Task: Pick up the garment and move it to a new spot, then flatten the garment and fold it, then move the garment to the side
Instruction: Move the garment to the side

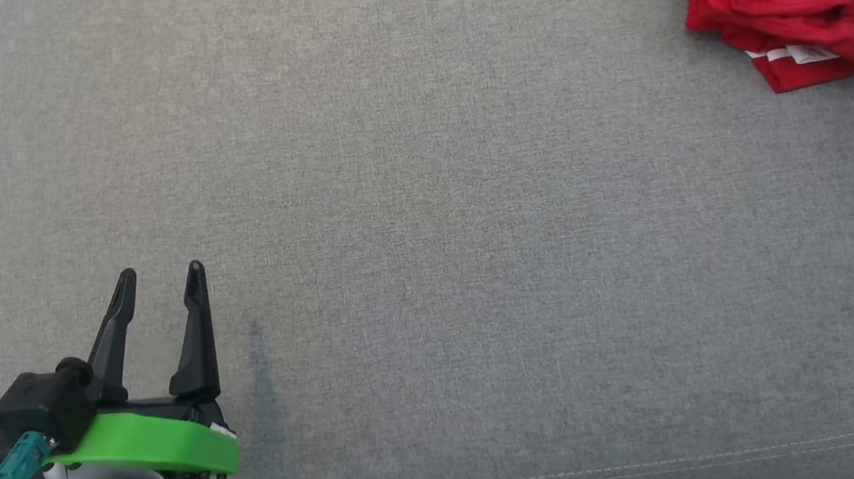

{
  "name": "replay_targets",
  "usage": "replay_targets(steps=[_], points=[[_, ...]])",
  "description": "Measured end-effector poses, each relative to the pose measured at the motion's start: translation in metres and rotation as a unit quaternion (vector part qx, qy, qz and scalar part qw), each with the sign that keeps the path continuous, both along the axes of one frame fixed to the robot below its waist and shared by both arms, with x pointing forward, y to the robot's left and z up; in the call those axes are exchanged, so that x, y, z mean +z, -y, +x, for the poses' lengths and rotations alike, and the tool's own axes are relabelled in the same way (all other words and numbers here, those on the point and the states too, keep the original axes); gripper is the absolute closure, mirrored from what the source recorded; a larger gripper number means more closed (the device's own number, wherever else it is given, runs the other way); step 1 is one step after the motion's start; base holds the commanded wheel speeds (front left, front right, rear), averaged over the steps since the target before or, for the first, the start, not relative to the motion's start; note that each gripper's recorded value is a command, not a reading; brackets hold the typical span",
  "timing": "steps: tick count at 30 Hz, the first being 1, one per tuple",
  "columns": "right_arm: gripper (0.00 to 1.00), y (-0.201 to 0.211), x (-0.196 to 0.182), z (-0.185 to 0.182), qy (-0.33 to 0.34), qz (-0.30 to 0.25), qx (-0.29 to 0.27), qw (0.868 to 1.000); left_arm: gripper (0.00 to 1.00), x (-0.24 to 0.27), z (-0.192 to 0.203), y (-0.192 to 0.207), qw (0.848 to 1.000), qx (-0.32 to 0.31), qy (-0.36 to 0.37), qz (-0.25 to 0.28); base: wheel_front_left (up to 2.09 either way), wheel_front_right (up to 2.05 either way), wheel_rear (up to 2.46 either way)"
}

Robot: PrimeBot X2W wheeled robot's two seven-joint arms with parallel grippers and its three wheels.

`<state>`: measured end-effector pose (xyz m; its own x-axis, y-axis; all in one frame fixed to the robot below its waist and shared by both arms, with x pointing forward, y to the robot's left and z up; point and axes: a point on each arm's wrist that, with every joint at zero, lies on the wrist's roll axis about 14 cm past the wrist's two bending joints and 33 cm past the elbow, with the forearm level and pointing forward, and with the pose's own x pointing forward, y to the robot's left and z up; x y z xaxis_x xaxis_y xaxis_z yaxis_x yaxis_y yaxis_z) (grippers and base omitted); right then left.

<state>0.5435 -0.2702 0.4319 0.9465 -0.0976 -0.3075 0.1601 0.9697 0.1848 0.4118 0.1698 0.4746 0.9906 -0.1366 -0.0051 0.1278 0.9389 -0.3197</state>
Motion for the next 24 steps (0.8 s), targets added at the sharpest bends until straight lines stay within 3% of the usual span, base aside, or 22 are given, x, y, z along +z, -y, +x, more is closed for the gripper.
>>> replay_targets(steps=[3, 14, 24], points=[[0.00, 0.002, 0.014, -0.002, 0.022, -0.005, -0.004, 1.000, 0.00, 0.007, 0.000, -0.003, 1.000, 0.005, 0.009, -0.001, 0.00, 0.00, 0.00], [0.00, -0.056, 0.088, -0.004, 0.130, -0.019, 0.092, 0.987, 0.00, 0.032, -0.002, -0.006, 0.999, 0.011, 0.044, -0.004, 0.00, 0.00, 0.00], [0.00, -0.073, 0.139, -0.044, 0.213, -0.036, 0.119, 0.969, 0.00, 0.043, -0.012, 0.003, 0.998, 0.001, 0.060, -0.006, 0.00, 0.00, 0.00]])
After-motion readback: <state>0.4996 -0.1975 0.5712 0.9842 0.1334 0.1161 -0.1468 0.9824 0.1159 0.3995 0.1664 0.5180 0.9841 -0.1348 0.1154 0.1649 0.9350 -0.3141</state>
